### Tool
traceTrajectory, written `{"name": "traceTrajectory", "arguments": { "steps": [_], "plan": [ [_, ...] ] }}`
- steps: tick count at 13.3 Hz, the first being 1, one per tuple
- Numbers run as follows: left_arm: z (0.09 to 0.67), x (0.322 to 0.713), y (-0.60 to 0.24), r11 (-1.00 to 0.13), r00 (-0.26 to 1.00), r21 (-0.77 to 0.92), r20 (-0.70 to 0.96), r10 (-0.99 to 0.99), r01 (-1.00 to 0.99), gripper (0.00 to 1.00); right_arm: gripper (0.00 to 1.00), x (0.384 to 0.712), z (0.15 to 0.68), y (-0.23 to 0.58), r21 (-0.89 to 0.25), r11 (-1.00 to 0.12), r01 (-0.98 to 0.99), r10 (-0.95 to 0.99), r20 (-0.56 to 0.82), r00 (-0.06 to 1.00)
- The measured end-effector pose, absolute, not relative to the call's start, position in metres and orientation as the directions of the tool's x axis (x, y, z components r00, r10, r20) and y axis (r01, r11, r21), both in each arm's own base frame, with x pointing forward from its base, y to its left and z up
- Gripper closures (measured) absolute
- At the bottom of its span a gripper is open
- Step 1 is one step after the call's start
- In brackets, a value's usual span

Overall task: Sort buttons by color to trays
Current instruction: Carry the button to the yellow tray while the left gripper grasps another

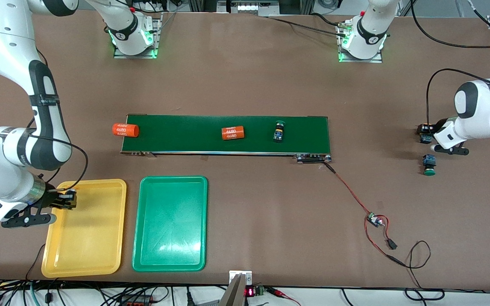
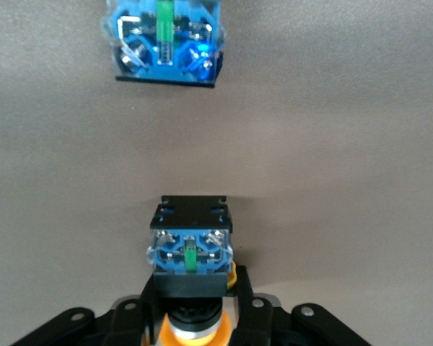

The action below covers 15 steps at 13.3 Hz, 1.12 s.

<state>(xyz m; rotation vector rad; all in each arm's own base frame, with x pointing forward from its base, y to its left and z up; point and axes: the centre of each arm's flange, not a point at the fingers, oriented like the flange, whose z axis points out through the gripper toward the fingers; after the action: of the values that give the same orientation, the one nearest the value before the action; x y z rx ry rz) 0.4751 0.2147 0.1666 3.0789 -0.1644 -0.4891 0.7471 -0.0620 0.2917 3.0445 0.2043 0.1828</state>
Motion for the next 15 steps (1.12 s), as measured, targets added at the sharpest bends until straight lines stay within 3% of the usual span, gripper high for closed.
{"name": "traceTrajectory", "arguments": {
  "steps": [5,8,15],
  "plan": [
    [0.201,0.505,0.182,-0.979,0.950,0.008,-0.243,-0.197,-0.201,0.60,0.59,0.752,0.252,-0.071,0.116,-0.985,0.131,0.148,0.148,0.978],
    [0.235,0.533,0.097,-0.945,0.923,-0.004,-0.212,-0.320,-0.328,0.60,0.59,0.755,0.230,-0.074,0.126,-0.984,0.128,0.151,0.190,0.970],
    [0.287,0.547,-0.117,-0.948,0.942,0.041,-0.106,-0.319,-0.317,0.60,0.56,0.755,0.218,-0.077,0.127,-0.984,0.126,0.149,0.193,0.970]
  ]
}}
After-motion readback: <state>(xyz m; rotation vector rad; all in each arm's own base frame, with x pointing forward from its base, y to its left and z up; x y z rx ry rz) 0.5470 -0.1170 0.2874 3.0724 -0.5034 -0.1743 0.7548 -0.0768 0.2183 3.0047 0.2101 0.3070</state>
